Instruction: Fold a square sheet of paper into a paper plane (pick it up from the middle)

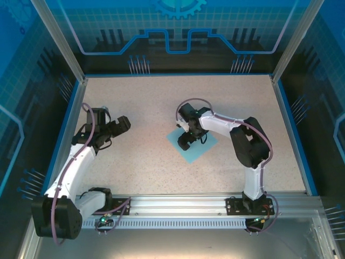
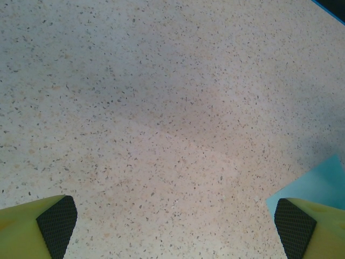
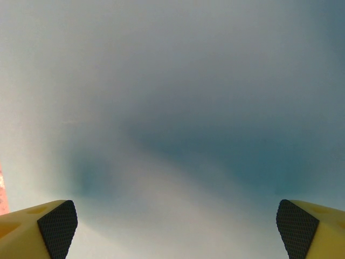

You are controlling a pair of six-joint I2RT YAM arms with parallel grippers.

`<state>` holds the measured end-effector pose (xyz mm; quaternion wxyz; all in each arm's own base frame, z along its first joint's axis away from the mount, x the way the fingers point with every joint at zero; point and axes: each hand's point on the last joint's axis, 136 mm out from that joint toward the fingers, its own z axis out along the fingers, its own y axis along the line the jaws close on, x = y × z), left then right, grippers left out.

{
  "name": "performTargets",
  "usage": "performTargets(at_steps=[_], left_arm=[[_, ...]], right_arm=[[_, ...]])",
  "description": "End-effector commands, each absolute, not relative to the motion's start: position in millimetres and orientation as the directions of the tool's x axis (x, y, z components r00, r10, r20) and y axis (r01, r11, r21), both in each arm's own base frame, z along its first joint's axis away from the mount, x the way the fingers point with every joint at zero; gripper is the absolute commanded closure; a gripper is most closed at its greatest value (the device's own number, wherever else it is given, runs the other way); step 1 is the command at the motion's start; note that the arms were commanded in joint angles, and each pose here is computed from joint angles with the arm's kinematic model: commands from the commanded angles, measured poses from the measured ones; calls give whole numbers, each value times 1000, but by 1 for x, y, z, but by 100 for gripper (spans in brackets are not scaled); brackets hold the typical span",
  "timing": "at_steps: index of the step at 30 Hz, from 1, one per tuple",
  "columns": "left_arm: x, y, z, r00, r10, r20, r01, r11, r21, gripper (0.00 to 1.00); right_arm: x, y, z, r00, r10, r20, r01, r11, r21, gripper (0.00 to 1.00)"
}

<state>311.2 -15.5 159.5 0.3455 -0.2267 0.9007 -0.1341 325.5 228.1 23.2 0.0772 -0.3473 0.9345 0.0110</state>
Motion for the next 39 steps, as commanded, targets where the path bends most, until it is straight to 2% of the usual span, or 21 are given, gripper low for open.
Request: performTargets(at_steps=[1, 11, 19, 27, 32, 39], left_arm=[[314, -19, 171, -657, -503, -562, -294, 857, -423, 1], [315, -21, 172, -662, -500, -559, -283, 857, -431, 1], [315, -21, 167, -667, -505, -547, -292, 854, -431, 1], [315, -21, 166, -672, -506, -541, -296, 853, -430, 2], [315, -21, 165, -672, -506, -541, -297, 853, -428, 1], [315, -21, 163, -675, -506, -537, -299, 853, -427, 2]], right_arm=[[329, 230, 23, -743, -657, -125, -659, 752, -34, 2], [341, 214, 20, -805, -581, -117, -580, 813, -46, 7], [332, 213, 3, -806, -588, -65, -588, 809, -28, 8], [335, 217, 15, -806, -582, -105, -583, 812, -24, 1], [342, 223, 36, -806, -569, -163, -574, 819, -22, 1], [334, 231, 21, -807, -577, -129, -582, 813, 5, 2]])
